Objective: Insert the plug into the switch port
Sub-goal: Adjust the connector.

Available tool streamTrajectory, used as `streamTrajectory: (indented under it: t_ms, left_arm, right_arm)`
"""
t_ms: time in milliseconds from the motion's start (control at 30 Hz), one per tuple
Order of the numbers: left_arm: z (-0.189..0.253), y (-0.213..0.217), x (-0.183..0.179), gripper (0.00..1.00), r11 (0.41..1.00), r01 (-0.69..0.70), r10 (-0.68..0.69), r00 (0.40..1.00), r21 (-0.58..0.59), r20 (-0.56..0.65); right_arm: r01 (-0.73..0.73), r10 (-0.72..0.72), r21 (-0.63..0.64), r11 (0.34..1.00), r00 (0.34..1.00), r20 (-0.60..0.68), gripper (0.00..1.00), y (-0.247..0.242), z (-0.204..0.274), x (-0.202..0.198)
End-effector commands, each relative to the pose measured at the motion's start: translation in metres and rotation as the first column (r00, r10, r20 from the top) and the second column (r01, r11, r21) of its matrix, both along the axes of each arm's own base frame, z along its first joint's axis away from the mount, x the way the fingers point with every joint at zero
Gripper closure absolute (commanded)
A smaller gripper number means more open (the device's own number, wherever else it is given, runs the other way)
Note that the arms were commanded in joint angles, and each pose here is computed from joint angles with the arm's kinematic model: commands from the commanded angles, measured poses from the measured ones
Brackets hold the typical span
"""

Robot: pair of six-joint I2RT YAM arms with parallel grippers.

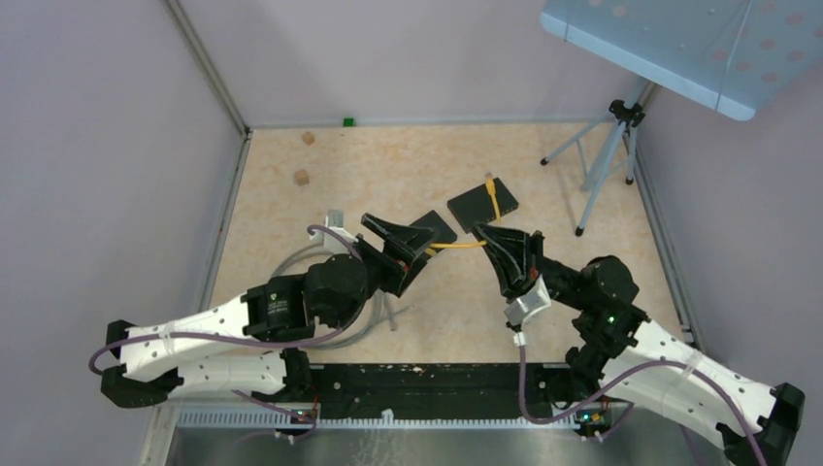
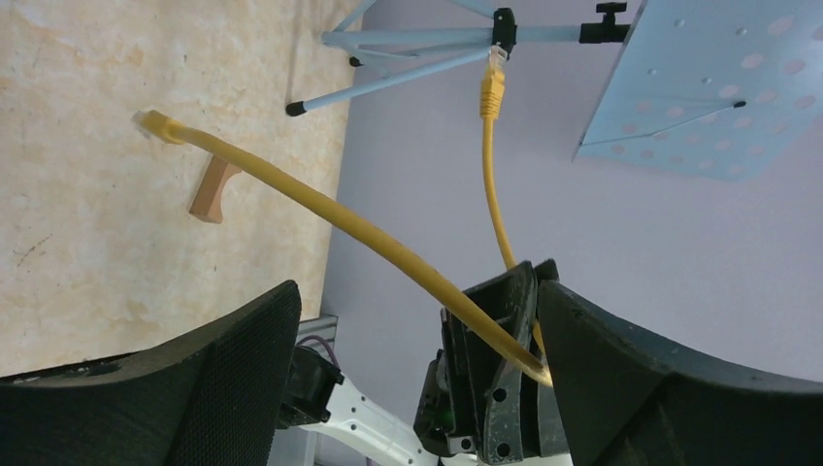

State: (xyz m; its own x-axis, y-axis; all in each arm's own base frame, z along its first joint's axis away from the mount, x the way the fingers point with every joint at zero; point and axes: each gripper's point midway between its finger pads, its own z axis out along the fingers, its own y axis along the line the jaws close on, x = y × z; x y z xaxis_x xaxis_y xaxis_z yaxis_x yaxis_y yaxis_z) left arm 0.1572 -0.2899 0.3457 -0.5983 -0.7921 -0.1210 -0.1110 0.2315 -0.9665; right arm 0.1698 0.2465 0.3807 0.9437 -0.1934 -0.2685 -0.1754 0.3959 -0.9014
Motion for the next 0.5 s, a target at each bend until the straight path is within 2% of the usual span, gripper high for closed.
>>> streamTrajectory:
  t_ms: [0, 300, 467]
  left_arm:
    - [0.007, 0.009, 0.0, 0.07, 0.992, -0.033, 0.03, 0.999, -0.118, -0.028]
    - [-0.002, 0.015, 0.001, 0.21, 0.993, -0.043, 0.04, 0.999, -0.106, -0.03]
    - [-0.001, 0.007, 0.0, 0.25, 0.994, -0.016, 0.015, 1.0, -0.109, -0.009]
  right_arm:
    - [-0.113, 0.113, 0.037, 0.993, 0.994, 0.0, 1.0, -0.004, 0.01, -0.028]
    - [-0.286, 0.287, 0.015, 0.958, 0.955, -0.08, 1.0, -0.011, 0.005, -0.07]
    - [-0.319, 0.314, -0.025, 0.947, 0.942, -0.12, 1.0, -0.011, -0.006, -0.078]
